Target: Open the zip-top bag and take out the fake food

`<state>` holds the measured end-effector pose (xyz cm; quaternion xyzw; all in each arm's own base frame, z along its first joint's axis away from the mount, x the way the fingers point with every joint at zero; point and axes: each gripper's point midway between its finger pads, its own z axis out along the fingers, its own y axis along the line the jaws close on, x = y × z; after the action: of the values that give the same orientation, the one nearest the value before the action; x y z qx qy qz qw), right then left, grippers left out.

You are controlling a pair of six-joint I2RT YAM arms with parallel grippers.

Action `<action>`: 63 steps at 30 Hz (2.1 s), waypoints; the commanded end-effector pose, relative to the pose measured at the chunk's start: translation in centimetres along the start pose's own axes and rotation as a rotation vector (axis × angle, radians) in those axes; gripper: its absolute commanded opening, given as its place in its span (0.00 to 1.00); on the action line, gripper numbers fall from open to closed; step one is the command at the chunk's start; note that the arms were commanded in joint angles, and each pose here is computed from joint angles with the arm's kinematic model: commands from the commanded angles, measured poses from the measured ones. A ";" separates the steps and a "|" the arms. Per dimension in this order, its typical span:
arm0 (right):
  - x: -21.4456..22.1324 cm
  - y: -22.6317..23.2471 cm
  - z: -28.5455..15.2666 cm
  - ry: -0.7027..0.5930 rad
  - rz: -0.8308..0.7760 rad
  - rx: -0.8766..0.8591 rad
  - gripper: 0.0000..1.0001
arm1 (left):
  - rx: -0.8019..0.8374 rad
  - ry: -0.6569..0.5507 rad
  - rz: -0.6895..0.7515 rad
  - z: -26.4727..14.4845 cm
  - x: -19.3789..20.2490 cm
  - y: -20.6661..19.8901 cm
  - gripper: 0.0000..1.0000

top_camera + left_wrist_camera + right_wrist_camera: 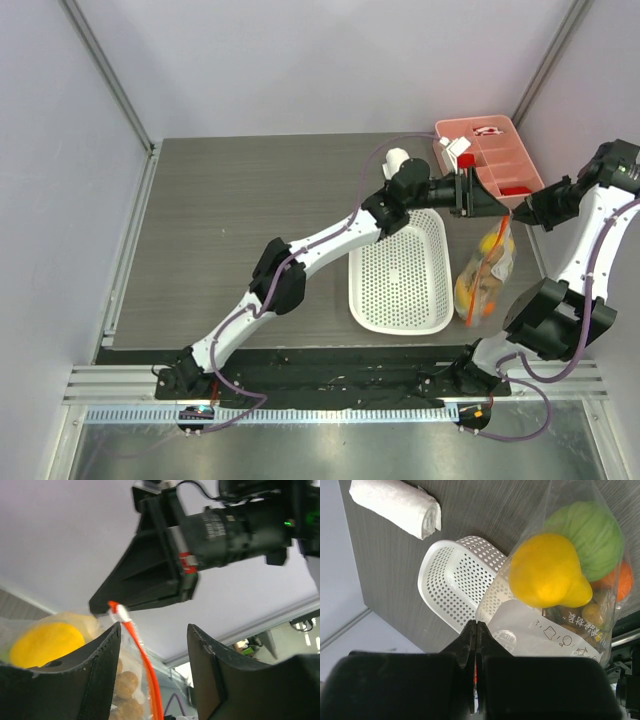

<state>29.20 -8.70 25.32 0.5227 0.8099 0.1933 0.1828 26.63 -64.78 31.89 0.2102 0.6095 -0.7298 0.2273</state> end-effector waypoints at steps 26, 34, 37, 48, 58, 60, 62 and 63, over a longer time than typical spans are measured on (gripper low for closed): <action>2.9 -1.4 -2.4 -0.048 -0.047 0.033 0.01 | 0.072 -0.046 -0.227 0.7 0.0 -0.3 0.22; 2.7 -1.1 -2.2 -0.047 -0.036 0.026 0.01 | 0.057 -0.020 -0.233 0.8 0.9 0.3 0.30; 2.8 -1.0 -2.1 -0.042 -0.027 0.016 0.01 | 0.058 -0.018 -0.232 0.9 1.1 0.2 0.26; 2.5 -0.9 -2.0 -0.046 -0.033 0.019 0.01 | 0.119 -0.026 -0.239 0.7 0.6 -1.2 0.38; 2.6 -0.8 -1.7 -0.031 -0.010 0.018 0.01 | 0.123 -0.013 -0.242 1.0 1.1 -1.3 0.14; 2.6 -0.9 -1.7 -0.028 0.001 0.023 0.01 | 0.105 -0.005 -0.234 1.0 1.2 -1.1 0.03; 2.8 -1.1 -1.8 -0.016 0.015 0.042 0.01 | 0.066 0.017 -0.195 1.0 1.5 -0.7 0.00; 2.9 -1.1 -1.8 -0.013 0.030 0.048 0.01 | 0.064 0.023 -0.174 1.0 1.4 -1.4 0.00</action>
<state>27.15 -7.72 25.69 0.5251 0.8111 0.1654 0.1976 26.09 -66.02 29.49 0.1238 0.6217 -0.7639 0.1208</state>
